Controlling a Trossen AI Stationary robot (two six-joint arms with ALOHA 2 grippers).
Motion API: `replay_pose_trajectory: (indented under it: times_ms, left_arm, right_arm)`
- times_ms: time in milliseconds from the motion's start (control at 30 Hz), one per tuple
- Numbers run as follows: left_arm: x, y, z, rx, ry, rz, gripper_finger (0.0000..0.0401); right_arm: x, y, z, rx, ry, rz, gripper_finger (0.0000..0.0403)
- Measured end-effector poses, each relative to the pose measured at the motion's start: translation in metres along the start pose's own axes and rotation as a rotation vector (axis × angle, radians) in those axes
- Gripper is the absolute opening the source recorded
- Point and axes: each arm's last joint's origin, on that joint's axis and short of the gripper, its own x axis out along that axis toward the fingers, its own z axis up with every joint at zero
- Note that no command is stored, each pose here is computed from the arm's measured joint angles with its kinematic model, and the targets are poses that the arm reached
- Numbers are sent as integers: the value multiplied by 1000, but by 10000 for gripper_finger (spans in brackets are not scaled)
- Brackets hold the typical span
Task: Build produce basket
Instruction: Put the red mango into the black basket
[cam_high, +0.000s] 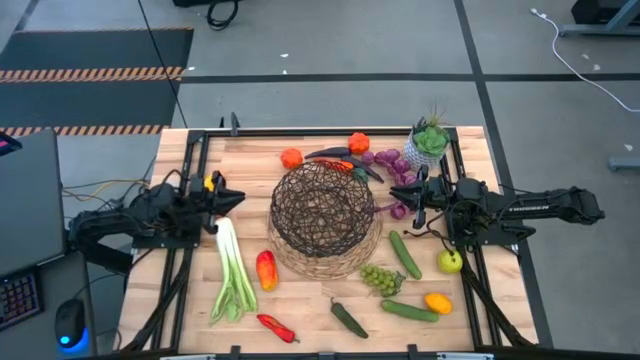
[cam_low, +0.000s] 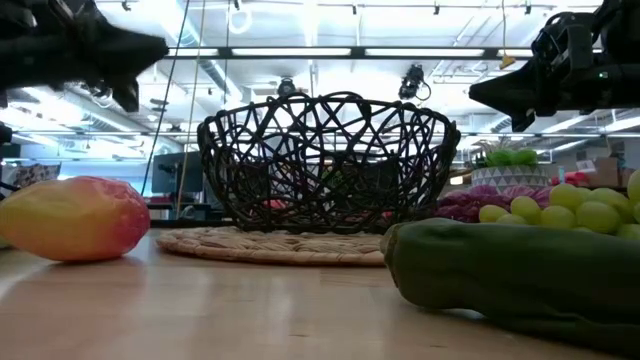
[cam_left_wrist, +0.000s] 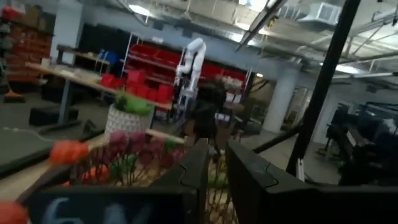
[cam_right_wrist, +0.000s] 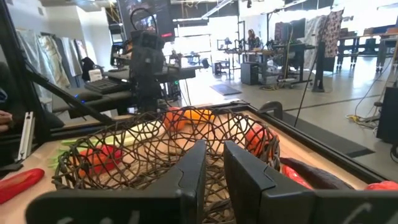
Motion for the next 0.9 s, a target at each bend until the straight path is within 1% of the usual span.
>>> replay_pose_trajectory:
  times_ms: [67, 167, 267, 333, 433, 500, 567, 633, 733, 800, 900]
  left_arm:
    - [2, -3, 9, 7, -16, -5, 64]
    - [7, -5, 18, 24, 15, 5, 64]
    - [16, -10, 33, 46, 44, 14, 64]
    - [25, -12, 41, 72, 115, 33, 64]
    - [40, -16, 53, 120, 258, 65, 64]
    - [51, -17, 58, 128, 379, 87, 64]
    - [61, -18, 58, 124, 518, 81, 64]
    - [70, -21, 57, 128, 632, 14, 64]
    - [86, -30, 58, 148, 715, -134, 64]
    - [96, -39, 58, 196, 743, -230, 64]
    - [111, -56, 59, 328, 763, -356, 64]
  right_arm:
    - [0, 0, 0, 0, 0, 1, 64]
    - [0, 0, 0, 0, 1, 2, 64]
    - [0, 0, 0, 1, 0, 3, 64]
    - [0, 0, 1, 8, -8, 3, 64]
    - [0, 0, 2, 12, -25, 5, 64]
    - [0, 0, 4, 15, -42, 7, 64]
    - [0, 1, 5, 51, -54, 12, 64]
    - [0, 1, 6, 129, -59, 16, 64]
    - [0, 1, 6, 243, -58, 20, 64]
    - [0, 1, 6, 271, -56, 21, 64]
    - [0, 1, 4, 264, -41, 18, 64]
